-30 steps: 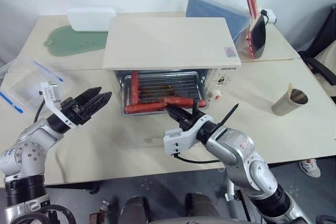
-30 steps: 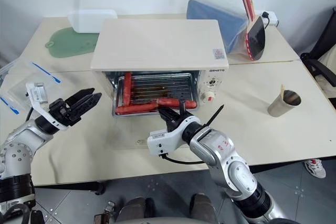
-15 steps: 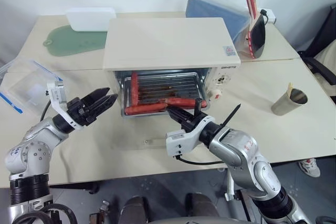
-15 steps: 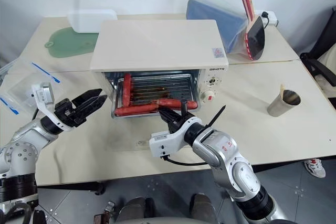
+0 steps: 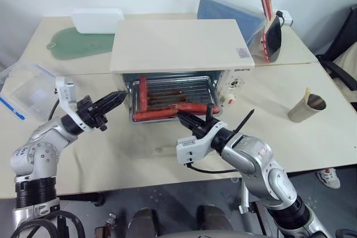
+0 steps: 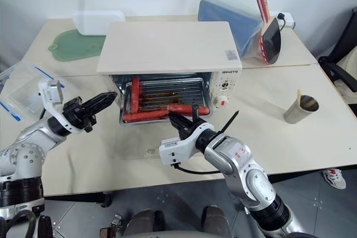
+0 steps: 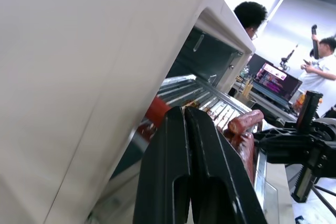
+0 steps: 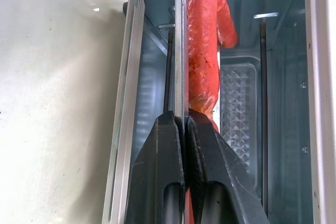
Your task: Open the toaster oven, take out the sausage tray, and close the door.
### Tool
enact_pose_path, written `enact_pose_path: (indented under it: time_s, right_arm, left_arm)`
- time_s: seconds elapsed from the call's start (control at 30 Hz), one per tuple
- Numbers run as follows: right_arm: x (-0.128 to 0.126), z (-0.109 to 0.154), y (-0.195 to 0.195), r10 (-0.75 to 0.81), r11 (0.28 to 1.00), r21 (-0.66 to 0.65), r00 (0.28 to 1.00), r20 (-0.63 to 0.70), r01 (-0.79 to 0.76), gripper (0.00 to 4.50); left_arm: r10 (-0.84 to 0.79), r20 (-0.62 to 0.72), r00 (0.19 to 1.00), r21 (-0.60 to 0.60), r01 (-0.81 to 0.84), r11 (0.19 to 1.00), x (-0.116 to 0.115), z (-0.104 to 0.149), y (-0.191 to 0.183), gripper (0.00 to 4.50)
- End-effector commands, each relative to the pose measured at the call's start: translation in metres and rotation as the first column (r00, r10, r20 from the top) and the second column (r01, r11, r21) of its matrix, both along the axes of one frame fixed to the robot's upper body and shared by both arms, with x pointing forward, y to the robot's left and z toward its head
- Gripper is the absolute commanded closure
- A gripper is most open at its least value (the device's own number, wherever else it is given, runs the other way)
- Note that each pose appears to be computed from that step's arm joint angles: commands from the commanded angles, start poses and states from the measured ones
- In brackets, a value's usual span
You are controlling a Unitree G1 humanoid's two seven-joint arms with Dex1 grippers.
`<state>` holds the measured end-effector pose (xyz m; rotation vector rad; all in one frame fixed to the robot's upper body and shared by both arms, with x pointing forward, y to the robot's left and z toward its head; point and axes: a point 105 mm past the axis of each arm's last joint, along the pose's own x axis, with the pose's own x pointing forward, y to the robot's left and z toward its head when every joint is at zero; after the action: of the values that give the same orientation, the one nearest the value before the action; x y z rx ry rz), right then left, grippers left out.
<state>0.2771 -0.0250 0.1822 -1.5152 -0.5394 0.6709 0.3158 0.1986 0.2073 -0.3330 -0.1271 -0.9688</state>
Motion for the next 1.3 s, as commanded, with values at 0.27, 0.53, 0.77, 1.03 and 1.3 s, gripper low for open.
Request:
enact_pose_path:
  time_s: [0.27, 0.53, 0.77, 1.03, 1.3]
  right_arm:
    - [-0.001, 0.012, -0.005, -0.002, 1.000, 0.009, 0.998, 0.060, 0.002, 4.50]
    - [-0.005, 0.010, -0.008, 0.008, 1.000, -0.003, 0.999, 0.042, -0.008, 4.50]
    - [-0.014, 0.011, -0.006, 0.023, 1.000, 0.001, 0.999, 0.032, -0.023, 4.50]
    - [-0.021, 0.014, -0.004, 0.051, 0.998, 0.024, 0.999, 0.019, -0.051, 4.50]
    - [-0.029, 0.016, -0.004, 0.116, 0.992, 0.057, 0.993, -0.010, -0.115, 4.50]
  left_arm:
    - [0.043, 0.084, 0.996, -0.007, -0.042, 0.999, 0.016, 0.018, -0.002, 4.44]
    - [0.080, 0.094, 0.992, -0.022, -0.079, 0.997, 0.024, 0.023, -0.001, 4.44]
    - [0.097, 0.093, 0.991, -0.021, -0.095, 0.995, 0.028, 0.021, 0.004, 4.44]
    - [0.092, 0.086, 0.992, -0.019, -0.091, 0.996, 0.029, 0.016, 0.007, 4.44]
    - [0.087, 0.084, 0.993, -0.019, -0.086, 0.996, 0.031, 0.015, 0.013, 4.44]
